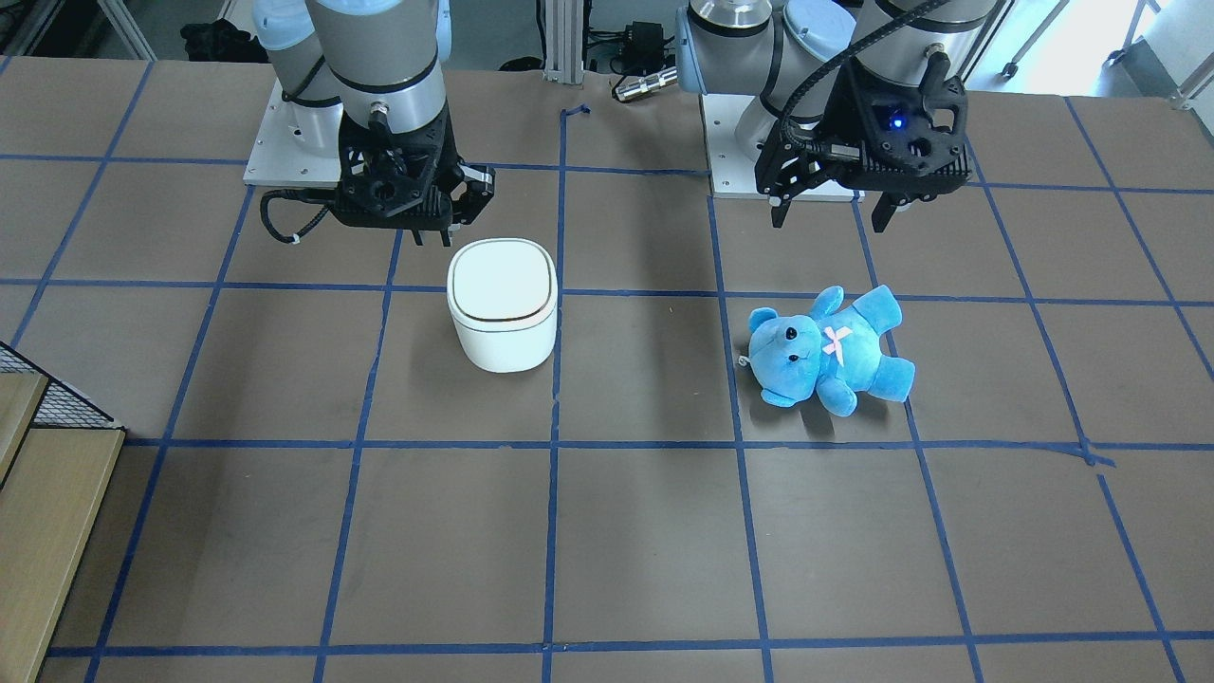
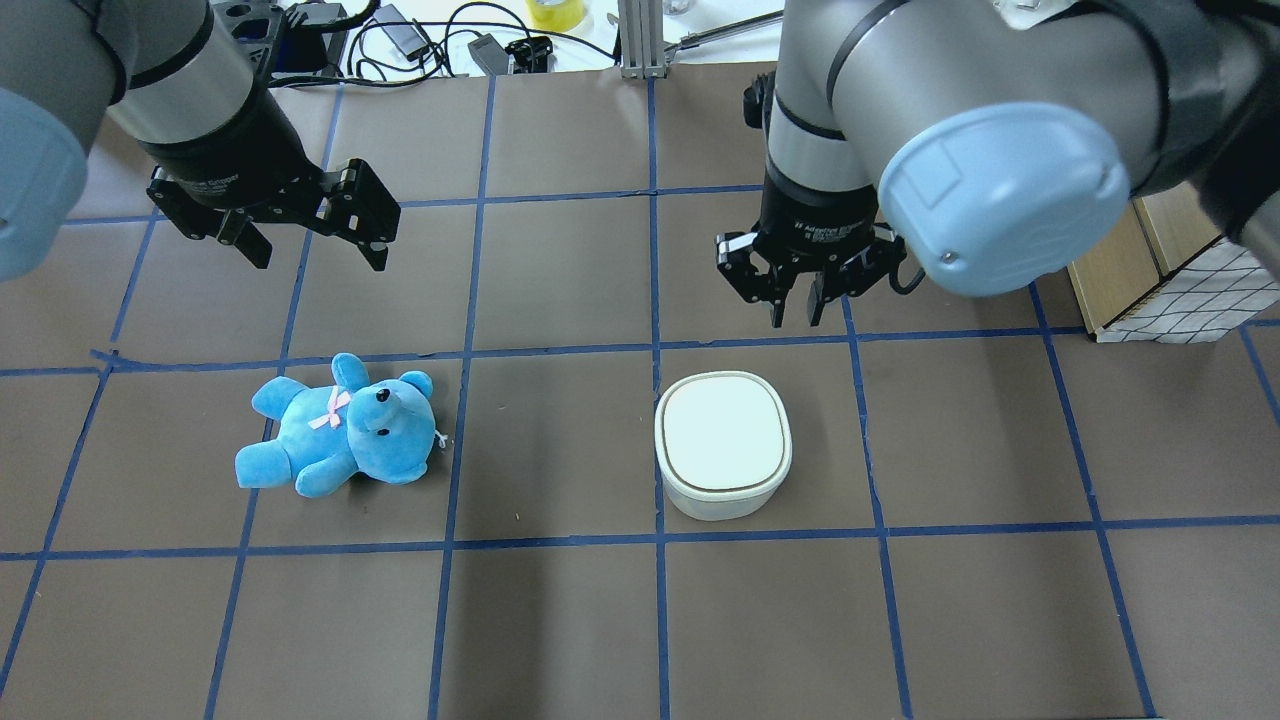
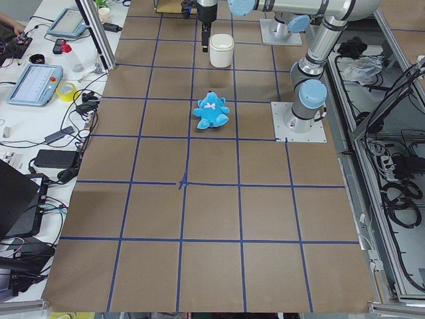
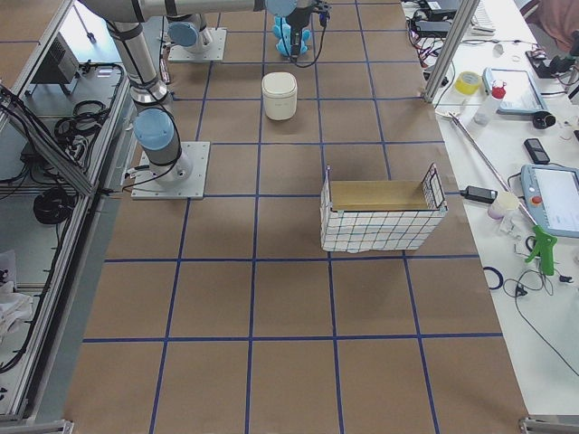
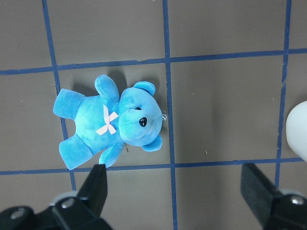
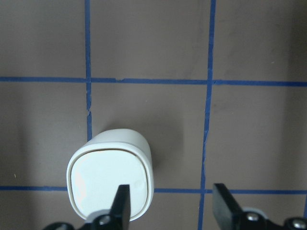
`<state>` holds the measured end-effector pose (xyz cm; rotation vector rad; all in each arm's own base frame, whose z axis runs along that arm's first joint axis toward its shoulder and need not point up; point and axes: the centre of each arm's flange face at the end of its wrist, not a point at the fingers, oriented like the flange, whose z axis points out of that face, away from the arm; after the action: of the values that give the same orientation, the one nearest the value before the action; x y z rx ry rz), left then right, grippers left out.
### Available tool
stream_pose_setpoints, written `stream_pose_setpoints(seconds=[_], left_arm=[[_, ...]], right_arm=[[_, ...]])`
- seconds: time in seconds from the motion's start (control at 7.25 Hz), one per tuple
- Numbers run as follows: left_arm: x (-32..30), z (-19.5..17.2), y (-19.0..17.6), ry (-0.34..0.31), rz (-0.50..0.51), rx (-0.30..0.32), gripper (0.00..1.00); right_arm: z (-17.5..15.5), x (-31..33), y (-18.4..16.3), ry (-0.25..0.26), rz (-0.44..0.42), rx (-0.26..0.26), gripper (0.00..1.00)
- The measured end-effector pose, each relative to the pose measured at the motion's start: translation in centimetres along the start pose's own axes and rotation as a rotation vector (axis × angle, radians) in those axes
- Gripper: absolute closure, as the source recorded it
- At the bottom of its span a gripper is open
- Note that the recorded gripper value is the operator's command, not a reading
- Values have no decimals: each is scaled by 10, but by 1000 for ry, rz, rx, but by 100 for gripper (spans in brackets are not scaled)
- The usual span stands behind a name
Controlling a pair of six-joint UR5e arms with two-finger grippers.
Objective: Open trash can with right arm
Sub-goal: 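Move the right gripper over the white trash can and lower onto its lid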
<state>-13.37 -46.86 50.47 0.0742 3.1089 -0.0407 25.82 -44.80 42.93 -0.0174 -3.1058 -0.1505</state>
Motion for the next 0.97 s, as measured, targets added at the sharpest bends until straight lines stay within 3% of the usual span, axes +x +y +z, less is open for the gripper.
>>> stream_pose_setpoints(seconds=[0.41, 0.97], left_arm=[[0, 0, 0, 0, 0, 0, 0], [0, 0, 0, 0, -1, 0, 0]], right_arm=[[76, -13, 9, 12, -6, -38, 100], [118, -31, 8, 33, -44, -67, 100]])
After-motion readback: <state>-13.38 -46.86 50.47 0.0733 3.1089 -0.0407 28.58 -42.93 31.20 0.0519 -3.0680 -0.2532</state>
